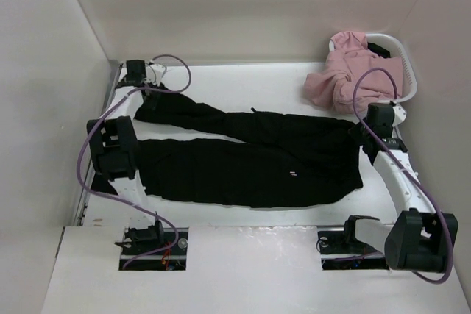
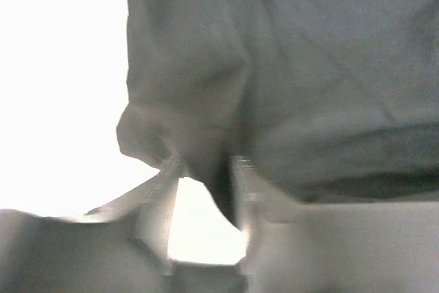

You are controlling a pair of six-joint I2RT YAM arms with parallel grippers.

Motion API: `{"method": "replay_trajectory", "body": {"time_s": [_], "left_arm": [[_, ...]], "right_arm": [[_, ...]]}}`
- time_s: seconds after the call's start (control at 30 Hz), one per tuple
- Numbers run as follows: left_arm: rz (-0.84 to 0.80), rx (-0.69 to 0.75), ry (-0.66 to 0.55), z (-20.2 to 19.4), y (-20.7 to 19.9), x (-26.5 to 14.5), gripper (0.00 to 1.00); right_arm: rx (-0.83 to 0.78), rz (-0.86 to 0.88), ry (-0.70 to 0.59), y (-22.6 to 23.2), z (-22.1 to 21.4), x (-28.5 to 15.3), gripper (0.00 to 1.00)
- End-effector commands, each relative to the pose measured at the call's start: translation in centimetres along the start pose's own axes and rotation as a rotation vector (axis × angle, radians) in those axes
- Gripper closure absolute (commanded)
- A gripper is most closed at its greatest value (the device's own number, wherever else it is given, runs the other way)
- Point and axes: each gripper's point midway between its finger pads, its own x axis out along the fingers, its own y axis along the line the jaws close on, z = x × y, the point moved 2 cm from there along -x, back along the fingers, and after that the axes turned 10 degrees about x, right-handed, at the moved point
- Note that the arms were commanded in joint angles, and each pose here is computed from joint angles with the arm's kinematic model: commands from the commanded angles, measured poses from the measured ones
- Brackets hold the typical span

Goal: Fold and stack the trousers
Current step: Fold the trousers

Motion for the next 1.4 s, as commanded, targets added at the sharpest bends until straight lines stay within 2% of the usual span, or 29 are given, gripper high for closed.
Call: {"method": "replay_trajectory", "body": {"time_s": [0.0, 0.07, 0.17, 0.27, 0.37, 0.57, 0.8, 0.83, 0.87, 0.93, 0.97, 1.03, 1.13, 1.23, 1.37], "left_arm": [[0.025, 0.037, -0.138, 3.4, 1.6, -5.7, 0.53], [0.066, -0.007, -0.151, 3.3, 3.8, -6.5, 0.38], [0.093, -0.088, -0.115, 1.3, 7.0, -7.2, 0.33], [0.024, -0.152, -0.003, -2.6, 7.6, -5.9, 0.33], [-0.083, -0.251, 0.089, -5.2, 6.3, -3.7, 0.35], [-0.182, -0.427, 0.017, -3.2, 5.9, -0.5, 0.33], [-0.258, -0.449, 0.100, -3.8, 3.3, 4.3, 0.37], [-0.269, -0.443, 0.104, -3.7, 2.9, 4.7, 0.40], [-0.282, -0.431, 0.106, -3.6, 2.3, 5.0, 0.50], [-0.275, -0.414, 0.111, -3.4, 2.1, 5.5, 0.80], [-0.261, -0.410, 0.110, -3.2, 2.5, 5.5, 0.89], [-0.199, -0.405, 0.082, -2.2, 4.6, 4.4, 0.99], [-0.030, -0.393, -0.024, 0.7, 10.7, -0.2, 1.00], [0.124, -0.335, -0.147, 3.7, 15.8, -7.4, 1.00], [0.233, -0.218, -0.190, 4.8, 17.5, -13.9, 1.00]], "right_arm": [[-0.045, 0.059, 0.002, 0.7, -0.2, -0.8, 1.00], [-0.045, 0.078, 0.007, 1.0, -0.3, -1.1, 1.00], [-0.049, 0.096, 0.015, 1.5, -0.5, -1.3, 1.00], [-0.057, 0.109, 0.016, 1.8, -0.6, -1.4, 1.00], [-0.077, 0.110, 0.029, 2.1, -1.4, -1.1, 1.00], [-0.112, 0.110, 0.050, 2.2, -2.7, -0.5, 1.00], [-0.111, 0.113, 0.054, 2.0, -3.1, -0.3, 1.00], [-0.109, 0.108, 0.052, 1.8, -3.0, -0.2, 1.00], [-0.107, 0.103, 0.049, 1.6, -2.8, -0.1, 1.00], [-0.102, 0.090, 0.045, 1.2, -2.4, 0.2, 1.00], [-0.100, 0.091, 0.041, 1.3, -2.1, 0.2, 1.00], [-0.096, 0.105, 0.022, 1.7, -1.0, 0.1, 1.00], [-0.090, 0.156, -0.057, 2.8, 2.0, -1.3, 1.00], [-0.072, 0.217, -0.152, 3.8, 4.9, -3.4, 1.00], [-0.065, 0.305, -0.191, 5.0, 5.5, -5.1, 1.00]]}}
